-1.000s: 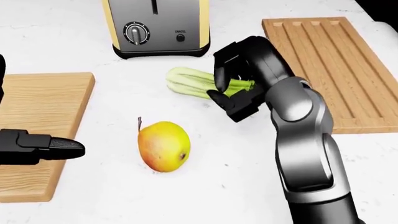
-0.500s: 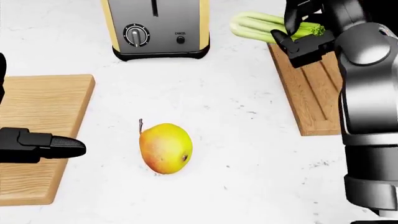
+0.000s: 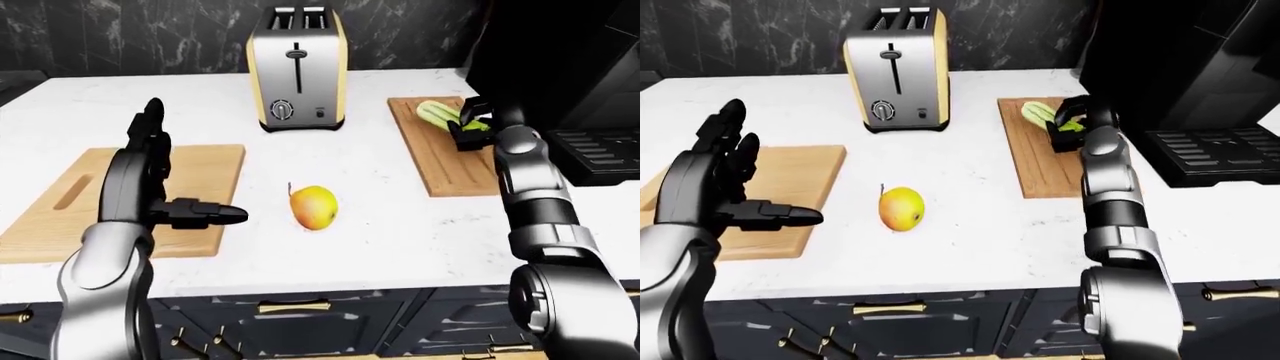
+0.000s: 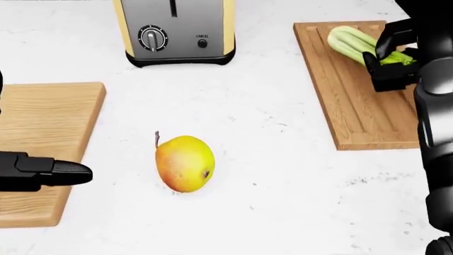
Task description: Place the pear and the celery on separate cutting boards.
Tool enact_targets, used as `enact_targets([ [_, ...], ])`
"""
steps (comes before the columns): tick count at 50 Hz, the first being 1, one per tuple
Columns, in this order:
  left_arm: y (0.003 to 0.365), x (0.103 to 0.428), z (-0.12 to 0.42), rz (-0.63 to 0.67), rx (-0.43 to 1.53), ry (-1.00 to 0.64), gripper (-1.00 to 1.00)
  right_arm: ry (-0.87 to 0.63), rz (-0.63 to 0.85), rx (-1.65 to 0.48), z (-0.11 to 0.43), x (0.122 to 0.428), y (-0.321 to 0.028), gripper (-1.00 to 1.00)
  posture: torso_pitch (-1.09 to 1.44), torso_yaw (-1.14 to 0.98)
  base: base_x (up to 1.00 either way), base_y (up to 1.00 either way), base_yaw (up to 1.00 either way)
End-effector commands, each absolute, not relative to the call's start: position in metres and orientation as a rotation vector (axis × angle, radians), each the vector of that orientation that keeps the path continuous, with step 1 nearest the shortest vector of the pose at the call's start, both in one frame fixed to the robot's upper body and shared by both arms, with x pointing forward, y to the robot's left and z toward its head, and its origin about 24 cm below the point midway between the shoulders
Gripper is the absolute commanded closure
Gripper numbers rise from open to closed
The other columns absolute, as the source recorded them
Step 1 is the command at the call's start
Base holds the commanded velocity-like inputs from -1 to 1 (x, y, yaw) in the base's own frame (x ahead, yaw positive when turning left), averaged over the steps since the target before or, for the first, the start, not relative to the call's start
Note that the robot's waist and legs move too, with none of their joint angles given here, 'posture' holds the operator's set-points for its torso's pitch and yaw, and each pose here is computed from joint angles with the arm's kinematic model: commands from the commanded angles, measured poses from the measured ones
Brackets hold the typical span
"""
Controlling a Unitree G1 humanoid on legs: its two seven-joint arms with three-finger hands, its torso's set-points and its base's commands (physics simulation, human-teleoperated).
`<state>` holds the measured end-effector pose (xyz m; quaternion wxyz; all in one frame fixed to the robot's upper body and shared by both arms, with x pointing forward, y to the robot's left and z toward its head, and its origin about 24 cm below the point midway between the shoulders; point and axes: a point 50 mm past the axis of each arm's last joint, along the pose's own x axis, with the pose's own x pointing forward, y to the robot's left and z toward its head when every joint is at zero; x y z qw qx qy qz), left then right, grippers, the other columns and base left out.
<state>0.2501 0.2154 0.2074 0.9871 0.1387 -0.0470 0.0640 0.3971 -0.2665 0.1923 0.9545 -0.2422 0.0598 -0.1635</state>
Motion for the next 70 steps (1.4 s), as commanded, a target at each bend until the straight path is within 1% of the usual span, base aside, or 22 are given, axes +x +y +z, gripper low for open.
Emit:
enact_targets([
  [1,0.216,0.247,0.22,0.146,0.3,-0.171,-1.0,-0.016,-0.38,-0.486,0.222,0.397,-0.27,1.0,0.0,0.0,0.0,0.0,0.0],
  [8,0.216,0.247,0.22,0.149,0.304,-0.169,-1.0,-0.006,-0.384,-0.478,0.217,0.396,-0.273,1.0,0.0,0.0,0.0,0.0,0.0],
  [9,0.216,0.247,0.22,0.146,0.303,-0.17,-1.0,-0.008,-0.383,-0.478,0.215,0.396,-0.272,0.88,0.0,0.0,0.0,0.0,0.0],
  [10,0.216,0.247,0.22,0.146,0.304,-0.17,-1.0,-0.008,-0.386,-0.479,0.215,0.396,-0.272,0.72,0.0,0.0,0.0,0.0,0.0],
  [11,0.216,0.246,0.22,0.148,0.301,-0.171,-1.0,-0.009,-0.381,-0.478,0.217,0.396,-0.272,0.44,0.0,0.0,0.0,0.0,0.0],
  [12,0.216,0.246,0.219,0.149,0.305,-0.169,-1.0,-0.01,-0.384,-0.474,0.218,0.395,-0.272,0.27,0.0,0.0,0.0,0.0,0.0],
  [13,0.216,0.247,0.219,0.147,0.305,-0.17,-1.0,-0.011,-0.381,-0.475,0.219,0.396,-0.271,-0.25,0.0,0.0,0.0,0.0,0.0],
  [14,0.216,0.247,0.219,0.146,0.301,-0.171,-1.0,-0.012,-0.38,-0.478,0.216,0.395,-0.271,-0.54,0.0,0.0,0.0,0.0,0.0],
  [15,0.216,0.246,0.219,0.147,0.303,-0.17,-1.0,-0.012,-0.378,-0.479,0.216,0.395,-0.271,-0.6,0.0,0.0,0.0,0.0,0.0],
  [16,0.216,0.246,0.219,0.146,0.301,-0.169,-1.0,-0.014,-0.379,-0.478,0.219,0.394,-0.272,-0.89,0.0,0.0,0.0,0.0,0.0],
  [17,0.216,0.246,0.218,0.148,0.302,-0.168,-1.0,-0.017,-0.38,-0.479,0.22,0.394,-0.272,-1.0,0.0,0.0,0.0,0.0,0.0],
  [28,0.216,0.244,0.217,0.148,0.303,-0.166,-1.0,-0.029,-0.369,-0.482,0.224,0.39,-0.271,-1.0,0.0,0.0,0.0,0.0,0.0],
  [32,0.216,0.244,0.216,0.147,0.303,-0.161,-1.0,-0.076,-0.322,-0.495,0.239,0.383,-0.259,-1.0,0.0,0.0,0.0,0.0,0.0],
  [34,0.217,0.245,0.216,0.149,0.303,-0.16,-1.0,-0.143,-0.248,-0.55,0.25,0.375,-0.246,-1.0,0.0,0.0,0.0,0.0,0.0],
  [37,0.216,0.246,0.215,0.147,0.305,-0.159,-1.0,-0.218,-0.166,-0.532,0.276,0.364,-0.229,-1.0,0.0,0.0,0.0,0.0,0.0],
  [39,0.217,0.246,0.214,0.151,0.306,-0.157,-1.0,-0.238,-0.092,-0.532,0.286,0.355,-0.216,-1.0,0.0,0.0,0.0,0.0,0.0],
  [44,0.22,0.246,0.213,0.157,0.312,-0.166,-1.0,-0.3,-0.009,-0.535,0.299,0.34,-0.197,-1.0,0.0,0.0,0.0,0.0,0.0],
  [48,0.223,0.244,0.219,0.159,0.271,-0.199,-1.0,-0.334,0.091,-0.45,0.309,0.324,-0.175,-1.0,0.0,0.0,0.0,0.0,0.0],
  [50,0.226,0.245,0.219,0.167,0.267,-0.206,-1.0,-0.331,0.154,-0.432,0.305,0.319,-0.162,-1.0,0.0,0.0,0.0,0.0,0.0],
  [53,0.23,0.241,0.222,0.185,0.283,-0.213,-1.0,-0.325,0.189,-0.436,0.296,0.317,-0.15,-1.0,0.0,0.0,0.0,0.0,0.0],
  [61,0.239,0.23,0.229,0.215,0.299,-0.225,-1.0,-0.309,0.352,-0.418,0.283,0.301,-0.113,-1.0,0.0,0.0,0.0,0.0,0.0],
  [70,0.242,0.225,0.227,0.229,0.294,-0.226,-1.0,-0.283,0.431,-0.421,0.262,0.288,-0.091,-1.0,0.0,0.0,0.0,0.0,0.0],
])
